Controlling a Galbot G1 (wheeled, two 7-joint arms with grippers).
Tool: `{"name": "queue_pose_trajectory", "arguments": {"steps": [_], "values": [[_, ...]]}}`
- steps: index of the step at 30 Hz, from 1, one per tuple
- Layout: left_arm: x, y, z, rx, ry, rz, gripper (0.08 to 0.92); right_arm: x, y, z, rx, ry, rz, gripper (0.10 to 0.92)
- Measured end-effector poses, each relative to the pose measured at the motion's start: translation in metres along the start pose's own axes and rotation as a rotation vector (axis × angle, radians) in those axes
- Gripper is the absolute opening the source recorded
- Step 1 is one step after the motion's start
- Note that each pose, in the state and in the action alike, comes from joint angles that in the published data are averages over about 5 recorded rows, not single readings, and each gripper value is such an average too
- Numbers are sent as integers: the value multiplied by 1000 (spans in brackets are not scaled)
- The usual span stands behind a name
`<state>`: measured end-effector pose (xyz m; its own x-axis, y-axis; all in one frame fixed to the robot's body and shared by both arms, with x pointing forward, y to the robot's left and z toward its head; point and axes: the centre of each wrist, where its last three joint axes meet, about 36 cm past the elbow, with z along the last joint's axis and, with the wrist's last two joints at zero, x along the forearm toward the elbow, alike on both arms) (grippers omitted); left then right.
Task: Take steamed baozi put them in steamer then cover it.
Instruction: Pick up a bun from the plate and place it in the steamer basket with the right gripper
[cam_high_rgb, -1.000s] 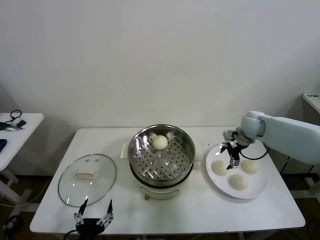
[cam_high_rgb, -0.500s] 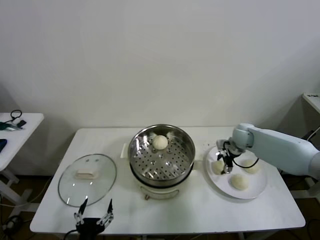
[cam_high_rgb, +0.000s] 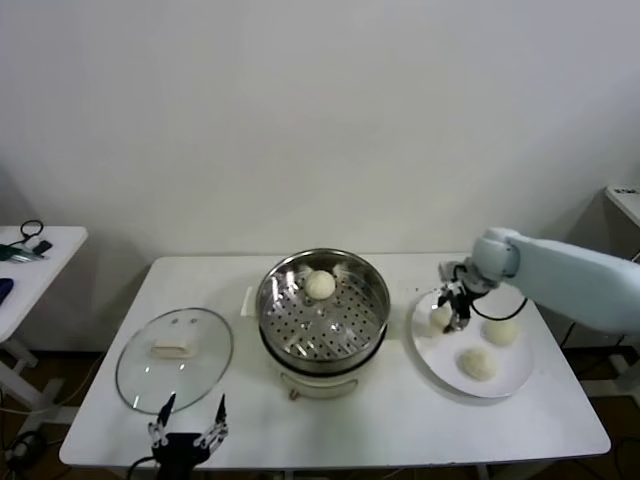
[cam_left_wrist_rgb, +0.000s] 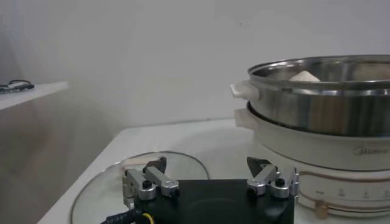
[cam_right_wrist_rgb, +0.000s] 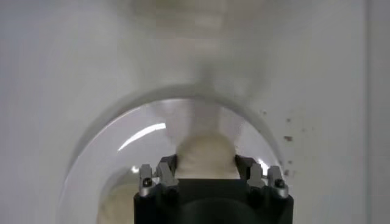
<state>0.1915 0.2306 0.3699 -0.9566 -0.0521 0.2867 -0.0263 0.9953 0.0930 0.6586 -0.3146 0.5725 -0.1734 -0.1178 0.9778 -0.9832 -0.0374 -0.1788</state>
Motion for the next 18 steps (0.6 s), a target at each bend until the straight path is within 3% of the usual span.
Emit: {"name": "queue_pose_trajectory", "arguments": {"steps": [9,13,18], "values": [[-2,1,-2,-4,-3,11,823,117,-13,-104,56,-147,86,653],[-1,3,-5,-7,-7,7,823,133,-7,-163,82,-199,92,653],[0,6,-8,-9,-12,1,823,120,5,-226,124,-212,66,653]]}}
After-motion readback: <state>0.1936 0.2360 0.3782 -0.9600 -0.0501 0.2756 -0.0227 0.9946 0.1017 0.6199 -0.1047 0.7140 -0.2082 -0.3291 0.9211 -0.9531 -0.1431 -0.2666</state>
